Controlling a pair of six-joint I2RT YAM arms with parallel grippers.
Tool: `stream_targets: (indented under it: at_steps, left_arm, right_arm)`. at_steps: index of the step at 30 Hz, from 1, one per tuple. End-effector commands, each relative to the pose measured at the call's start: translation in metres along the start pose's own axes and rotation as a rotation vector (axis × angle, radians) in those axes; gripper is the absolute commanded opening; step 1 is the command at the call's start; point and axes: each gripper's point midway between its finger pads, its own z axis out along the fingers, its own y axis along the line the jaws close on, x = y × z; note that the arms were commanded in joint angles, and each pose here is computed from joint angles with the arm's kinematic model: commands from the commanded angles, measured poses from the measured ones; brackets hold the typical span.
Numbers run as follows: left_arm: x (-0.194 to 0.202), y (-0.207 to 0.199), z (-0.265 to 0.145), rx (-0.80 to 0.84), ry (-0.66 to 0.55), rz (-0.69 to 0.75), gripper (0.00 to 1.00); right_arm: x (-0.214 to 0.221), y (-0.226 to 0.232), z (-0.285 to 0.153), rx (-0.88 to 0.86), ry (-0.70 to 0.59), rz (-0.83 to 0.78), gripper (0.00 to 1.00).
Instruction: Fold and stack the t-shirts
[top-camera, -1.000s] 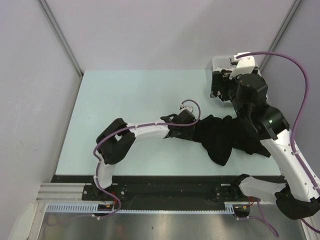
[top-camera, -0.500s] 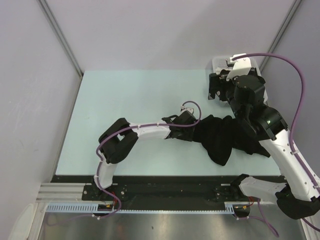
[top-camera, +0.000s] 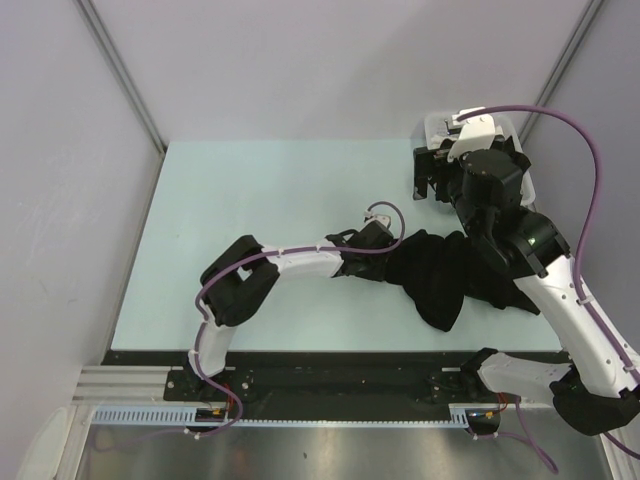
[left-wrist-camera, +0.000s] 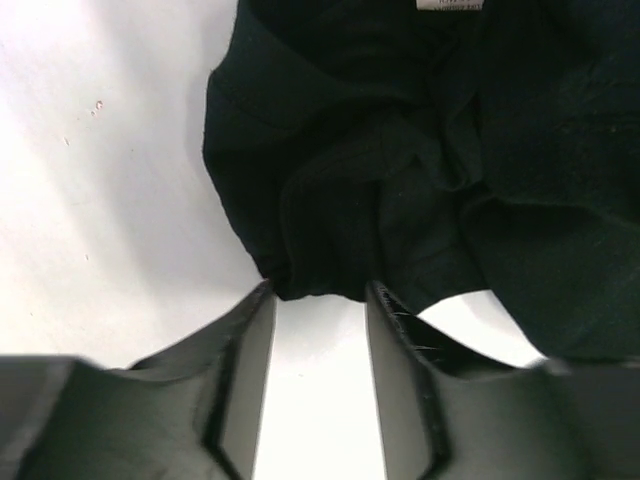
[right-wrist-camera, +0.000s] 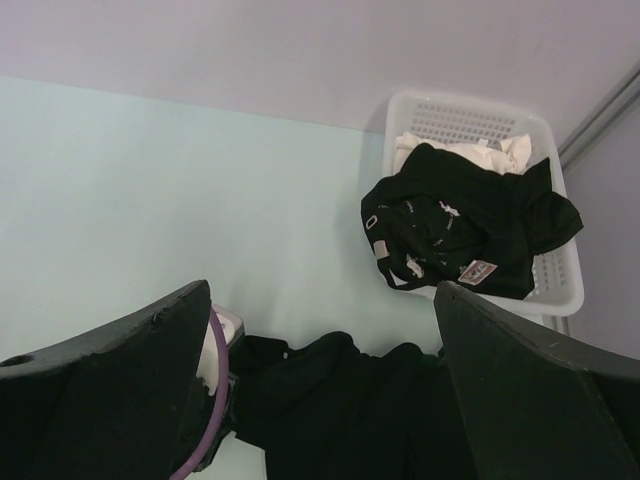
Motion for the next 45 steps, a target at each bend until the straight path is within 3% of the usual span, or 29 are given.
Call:
stream_targets:
  at_steps: [1, 5, 10, 11, 21, 30, 40, 45]
  left_arm:
    - [-0.006, -0.009, 0.0, 0.025, -0.001, 0.033, 0.42]
    - [-0.002, -0.008, 0.004, 0.025, 0.014, 0.041, 0.24]
    - [-0.007, -0.005, 0.003, 0.004, 0.002, 0.048, 0.09]
    - [-0.01, -0.004, 0.002, -0.004, -0.007, 0.051, 0.01]
    - [-0.041, 0.037, -0.029, -0.186, -0.074, 0.084, 0.0]
    - [-0.071, 0.095, -0.086, -0.302, -0.172, -0.064, 0.0]
    - [-0.106, 0.145, -0.162, -0.412, -0.316, -0.156, 0.0]
    - [-0.104, 0.168, -0.184, -0.452, -0.339, -0.199, 0.0]
  right_arm:
    - [-0.01, -0.004, -0.002, 0.021, -0.034, -0.004, 1.0]
    - [-0.009, -0.006, -0.004, 0.021, -0.033, -0.008, 1.0]
    - [-0.007, -0.004, -0.003, 0.016, -0.028, -0.011, 1.0]
    - [-0.008, -0.003, -0.003, 0.013, -0.029, -0.009, 1.0]
    - [0.005, -0.002, 0.004, 0.029, -0.011, -0.02, 1.0]
    - [0.045, -0.012, 0.024, 0.138, 0.057, -0.093, 1.0]
    - [0.069, -0.006, 0.04, 0.133, 0.129, -0.015, 1.0]
    - [0.095, 0.001, 0.051, 0.118, 0.211, 0.028, 1.0]
